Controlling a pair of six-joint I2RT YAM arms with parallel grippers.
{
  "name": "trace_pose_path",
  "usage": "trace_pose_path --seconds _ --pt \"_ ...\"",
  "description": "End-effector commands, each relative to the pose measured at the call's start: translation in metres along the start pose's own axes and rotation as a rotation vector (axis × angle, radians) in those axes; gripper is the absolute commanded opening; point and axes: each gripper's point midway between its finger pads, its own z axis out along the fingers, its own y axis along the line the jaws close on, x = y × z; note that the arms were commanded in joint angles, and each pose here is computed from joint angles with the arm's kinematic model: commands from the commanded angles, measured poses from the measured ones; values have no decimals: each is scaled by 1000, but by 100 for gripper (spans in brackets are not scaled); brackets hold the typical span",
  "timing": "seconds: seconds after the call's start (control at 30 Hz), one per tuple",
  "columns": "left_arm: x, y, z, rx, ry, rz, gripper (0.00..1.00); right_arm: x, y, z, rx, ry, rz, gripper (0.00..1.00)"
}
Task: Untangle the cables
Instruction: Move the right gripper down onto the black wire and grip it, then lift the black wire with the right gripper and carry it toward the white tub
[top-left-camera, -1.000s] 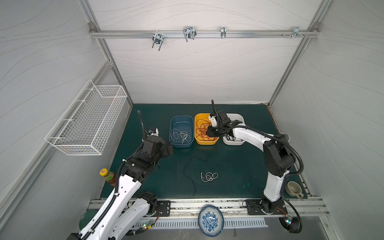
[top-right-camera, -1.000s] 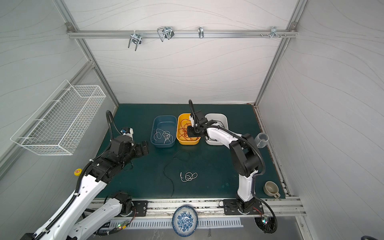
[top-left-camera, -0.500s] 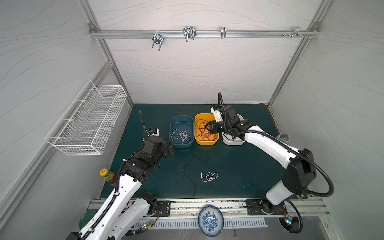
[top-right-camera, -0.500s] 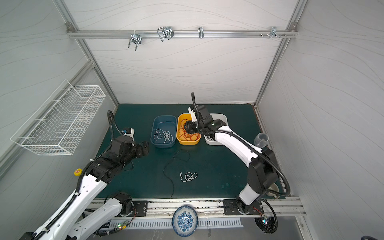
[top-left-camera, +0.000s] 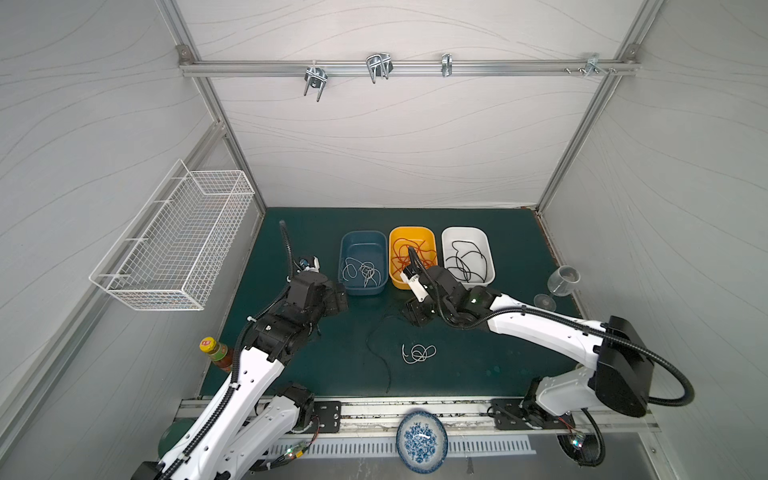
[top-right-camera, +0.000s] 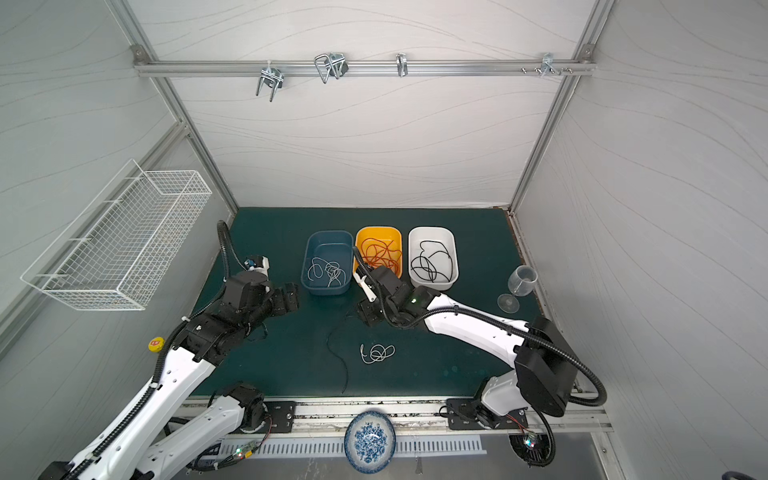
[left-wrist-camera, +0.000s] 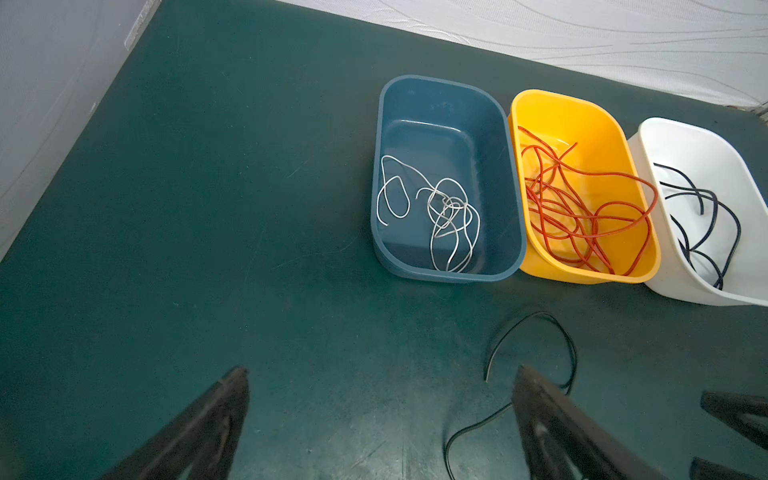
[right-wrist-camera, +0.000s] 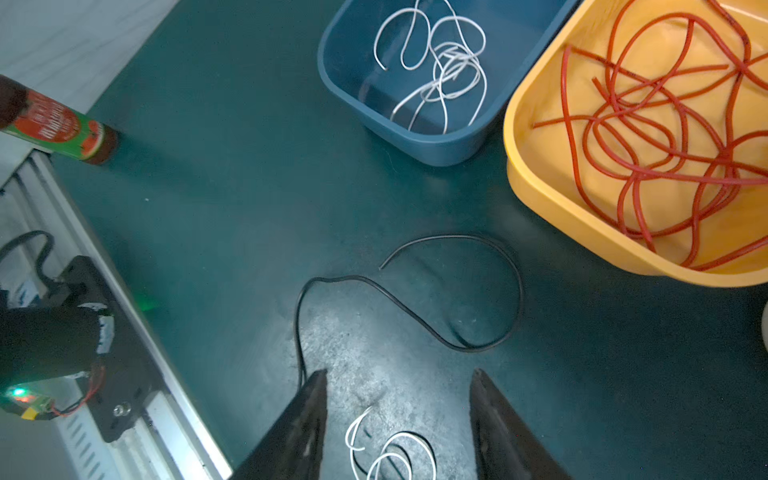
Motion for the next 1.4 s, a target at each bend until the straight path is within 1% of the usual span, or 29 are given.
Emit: trace_pose_path --seconds 0.0,0.2,0.33,0.57,0.73,0.93,1.0,1.07,1.23,1.37 --pt "-5 3 -4 -17 -25 9 100 4 -5 19 28 -3 -11 56" --pt "-5 3 -3 -21 -23 10 100 19 -9 47 46 51 -24 57" --pt "-4 4 -2 -22 -22 10 100 21 -11 60 51 63 -34 59" --pt "-4 4 -2 -22 -20 12 100 30 -19 83 87 98 -50 59" --pt "-4 4 -2 -22 -22 12 100 36 -18 93 85 110 -52 58" --pt "-4 3 -2 -20 -19 12 100 38 -20 100 99 123 -56 46" --pt "-4 3 -2 -18 -20 12 100 35 -19 97 103 112 -58 31" --pt "-4 3 -3 -18 -21 12 100 30 -19 92 109 95 -60 21" --pt "-4 3 -3 -16 -21 12 100 20 -18 79 114 69 -64 9" --pt "-4 2 -3 -15 -20 12 100 13 -16 66 112 36 -59 2"
